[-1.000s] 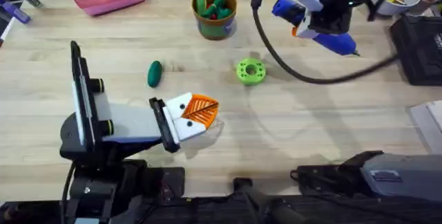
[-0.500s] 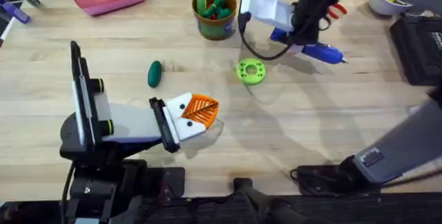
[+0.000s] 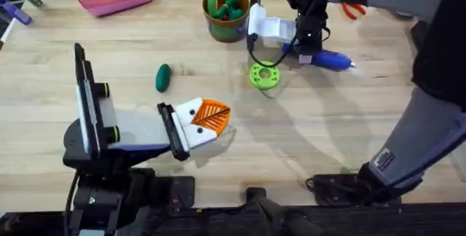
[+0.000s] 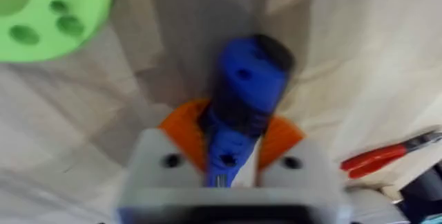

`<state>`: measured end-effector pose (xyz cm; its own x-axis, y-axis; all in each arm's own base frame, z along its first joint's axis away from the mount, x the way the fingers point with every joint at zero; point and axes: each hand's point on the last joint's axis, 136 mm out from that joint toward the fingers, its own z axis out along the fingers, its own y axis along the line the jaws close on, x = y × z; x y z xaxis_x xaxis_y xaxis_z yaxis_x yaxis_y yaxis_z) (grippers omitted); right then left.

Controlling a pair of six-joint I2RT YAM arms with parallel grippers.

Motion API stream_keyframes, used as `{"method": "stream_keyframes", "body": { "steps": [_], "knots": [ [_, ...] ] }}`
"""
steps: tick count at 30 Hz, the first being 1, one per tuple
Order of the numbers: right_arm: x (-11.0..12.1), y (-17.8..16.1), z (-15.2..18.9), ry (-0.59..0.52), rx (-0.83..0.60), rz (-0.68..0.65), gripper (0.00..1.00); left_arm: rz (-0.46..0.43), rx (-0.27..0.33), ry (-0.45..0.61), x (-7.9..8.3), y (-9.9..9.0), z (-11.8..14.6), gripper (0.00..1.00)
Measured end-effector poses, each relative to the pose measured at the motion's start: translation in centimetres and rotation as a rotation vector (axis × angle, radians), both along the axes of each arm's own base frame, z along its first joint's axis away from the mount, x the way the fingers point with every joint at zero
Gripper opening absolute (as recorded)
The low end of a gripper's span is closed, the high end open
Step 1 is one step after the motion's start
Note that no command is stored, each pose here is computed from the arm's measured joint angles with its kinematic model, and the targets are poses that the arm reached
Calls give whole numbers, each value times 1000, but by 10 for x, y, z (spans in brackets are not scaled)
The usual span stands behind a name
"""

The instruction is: Pick up the gripper from the table and insert it into the empty holder that is missing its gripper. Then pick up a screw, insert it into the mounting hole, and use the screwdriver to tighten it. Finally, clean up the table by picking up the vegetable and placing it into the bucket.

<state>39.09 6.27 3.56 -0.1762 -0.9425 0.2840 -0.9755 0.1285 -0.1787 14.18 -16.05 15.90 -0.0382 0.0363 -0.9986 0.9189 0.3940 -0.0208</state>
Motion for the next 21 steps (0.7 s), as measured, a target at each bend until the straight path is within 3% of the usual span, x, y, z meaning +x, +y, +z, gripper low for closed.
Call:
{"method": "stream_keyframes", "body": {
  "steps": [4, 6, 14, 21],
  "knots": [
    [14, 0, 5, -63, -5, -12, 742, 0, 0, 0, 0, 0, 0, 21],
    [16, -1, 8, -76, -15, -23, 964, 0, 0, 0, 0, 0, 0, 21],
    [9, 0, 21, -104, 25, -101, 991, 0, 0, 0, 0, 0, 0, 21],
    [5, 26, 101, -287, 286, -210, 991, 0, 0, 0, 0, 0, 0, 21]
  ]
}}
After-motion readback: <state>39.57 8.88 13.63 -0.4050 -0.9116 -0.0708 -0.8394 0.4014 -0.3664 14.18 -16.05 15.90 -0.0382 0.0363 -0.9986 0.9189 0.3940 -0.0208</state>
